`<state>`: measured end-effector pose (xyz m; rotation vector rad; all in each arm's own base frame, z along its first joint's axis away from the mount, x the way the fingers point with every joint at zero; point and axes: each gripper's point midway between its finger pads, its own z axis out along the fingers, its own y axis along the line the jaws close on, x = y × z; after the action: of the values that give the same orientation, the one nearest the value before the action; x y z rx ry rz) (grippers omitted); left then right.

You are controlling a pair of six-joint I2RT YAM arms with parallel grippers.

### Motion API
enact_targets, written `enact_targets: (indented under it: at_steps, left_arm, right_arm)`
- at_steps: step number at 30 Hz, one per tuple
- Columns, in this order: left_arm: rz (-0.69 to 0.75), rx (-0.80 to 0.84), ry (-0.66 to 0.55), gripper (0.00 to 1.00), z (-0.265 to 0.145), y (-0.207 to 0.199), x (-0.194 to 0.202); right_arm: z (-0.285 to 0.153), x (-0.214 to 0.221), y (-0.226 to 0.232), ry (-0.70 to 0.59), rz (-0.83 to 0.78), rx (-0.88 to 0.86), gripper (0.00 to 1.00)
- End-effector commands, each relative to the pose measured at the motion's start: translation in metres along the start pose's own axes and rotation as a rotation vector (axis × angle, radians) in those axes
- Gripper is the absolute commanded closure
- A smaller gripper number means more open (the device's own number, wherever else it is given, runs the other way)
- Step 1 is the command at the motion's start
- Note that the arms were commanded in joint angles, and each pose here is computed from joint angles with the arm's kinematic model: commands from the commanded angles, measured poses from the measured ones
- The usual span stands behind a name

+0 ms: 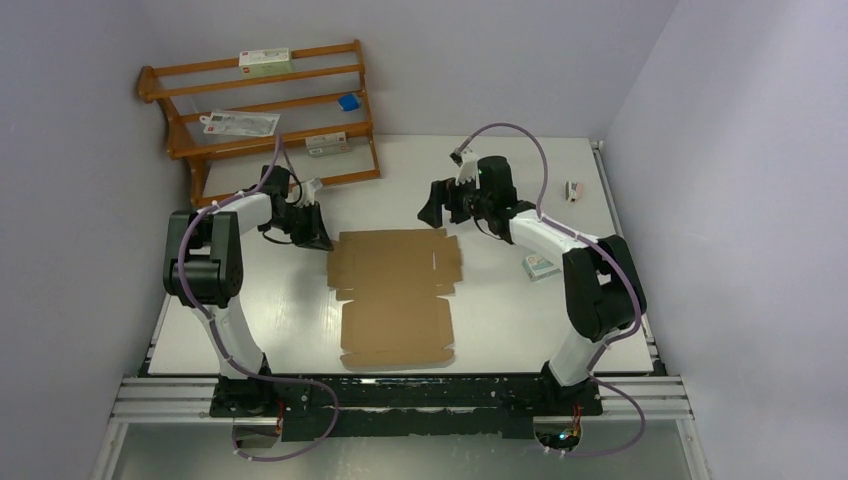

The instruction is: Fold the paper box

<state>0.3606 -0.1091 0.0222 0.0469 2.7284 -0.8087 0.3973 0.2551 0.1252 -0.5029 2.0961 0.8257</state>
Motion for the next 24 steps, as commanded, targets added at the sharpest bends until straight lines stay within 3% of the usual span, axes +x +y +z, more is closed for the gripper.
enact_targets:
  at_steps: [1,10,24]
  left_arm:
    - [0.064,0.059,-0.005,0.90,-0.002,-0.017,-0.004]
    - [0.203,0.041,-0.048,0.95,-0.013,-0.042,-0.011]
    - [0.308,0.110,-0.174,0.95,-0.043,-0.078,-0.029]
  right_arm:
    - [0.004,-0.010,0.009,-0.003,-0.089,-0.059,0.03]
    - [0.017,-0.003,0.030,0.062,-0.236,-0.275,0.09]
    - [0.040,0.018,0.044,0.202,-0.221,-0.447,0.21]
